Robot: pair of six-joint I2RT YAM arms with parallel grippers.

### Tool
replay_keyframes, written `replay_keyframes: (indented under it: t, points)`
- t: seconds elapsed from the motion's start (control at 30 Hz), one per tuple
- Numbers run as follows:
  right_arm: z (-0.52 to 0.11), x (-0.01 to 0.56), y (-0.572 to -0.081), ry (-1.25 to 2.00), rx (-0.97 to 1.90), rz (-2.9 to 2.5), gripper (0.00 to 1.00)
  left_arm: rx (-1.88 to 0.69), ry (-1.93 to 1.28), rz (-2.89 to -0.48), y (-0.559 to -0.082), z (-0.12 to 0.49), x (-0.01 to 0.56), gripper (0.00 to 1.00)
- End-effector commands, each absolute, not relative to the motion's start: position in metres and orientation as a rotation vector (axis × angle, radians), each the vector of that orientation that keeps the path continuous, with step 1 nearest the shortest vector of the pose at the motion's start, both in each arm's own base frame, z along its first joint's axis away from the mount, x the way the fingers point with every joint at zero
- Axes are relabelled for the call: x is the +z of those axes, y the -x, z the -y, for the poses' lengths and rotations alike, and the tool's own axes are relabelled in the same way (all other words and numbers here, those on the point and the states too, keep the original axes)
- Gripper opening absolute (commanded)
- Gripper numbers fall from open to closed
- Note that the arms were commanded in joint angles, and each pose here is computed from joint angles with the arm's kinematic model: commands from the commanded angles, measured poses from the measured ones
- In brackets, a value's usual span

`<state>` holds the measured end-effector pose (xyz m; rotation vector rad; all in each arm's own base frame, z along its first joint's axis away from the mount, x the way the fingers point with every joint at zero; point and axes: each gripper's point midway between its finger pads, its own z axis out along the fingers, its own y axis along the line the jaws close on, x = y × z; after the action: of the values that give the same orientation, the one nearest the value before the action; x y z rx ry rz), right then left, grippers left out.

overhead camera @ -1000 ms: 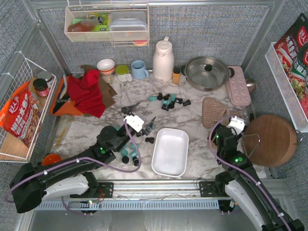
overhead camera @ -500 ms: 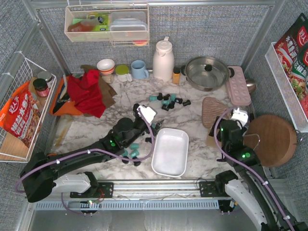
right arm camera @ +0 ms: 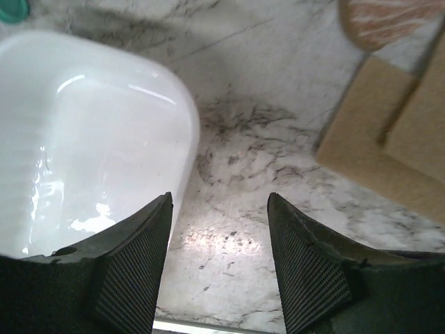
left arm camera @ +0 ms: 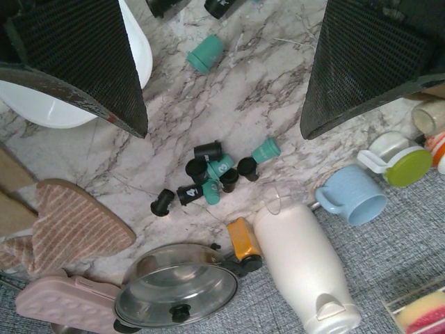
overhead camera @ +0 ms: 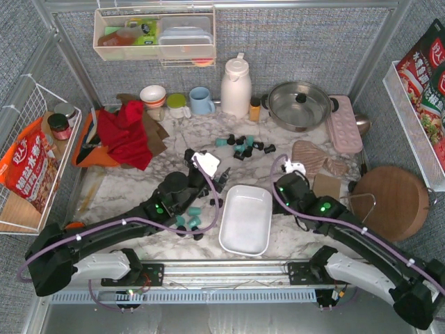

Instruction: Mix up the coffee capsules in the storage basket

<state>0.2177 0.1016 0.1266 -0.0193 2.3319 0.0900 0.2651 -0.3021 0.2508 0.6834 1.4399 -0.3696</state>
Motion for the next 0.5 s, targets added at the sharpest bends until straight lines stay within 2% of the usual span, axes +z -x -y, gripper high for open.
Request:
replay_keyframes:
  t: [0.0,0.33,0.47]
  points:
    - [-0.121,0.111,-0.216,0.015,0.122,-2.345,0.61,-0.359,-0.651,-1.384,-0.266,0.297,0.269,0.99]
    - [-0.144,0.069,-0.209,0.050,0.149,-2.402,0.58,-0.381,-0.666,-1.346,-0.259,0.297,0.277,0.99]
    - [-0.149,0.064,-0.211,0.030,0.178,-2.393,0.46,-0.385,-0.677,-1.338,-0.257,0.299,0.278,0.99]
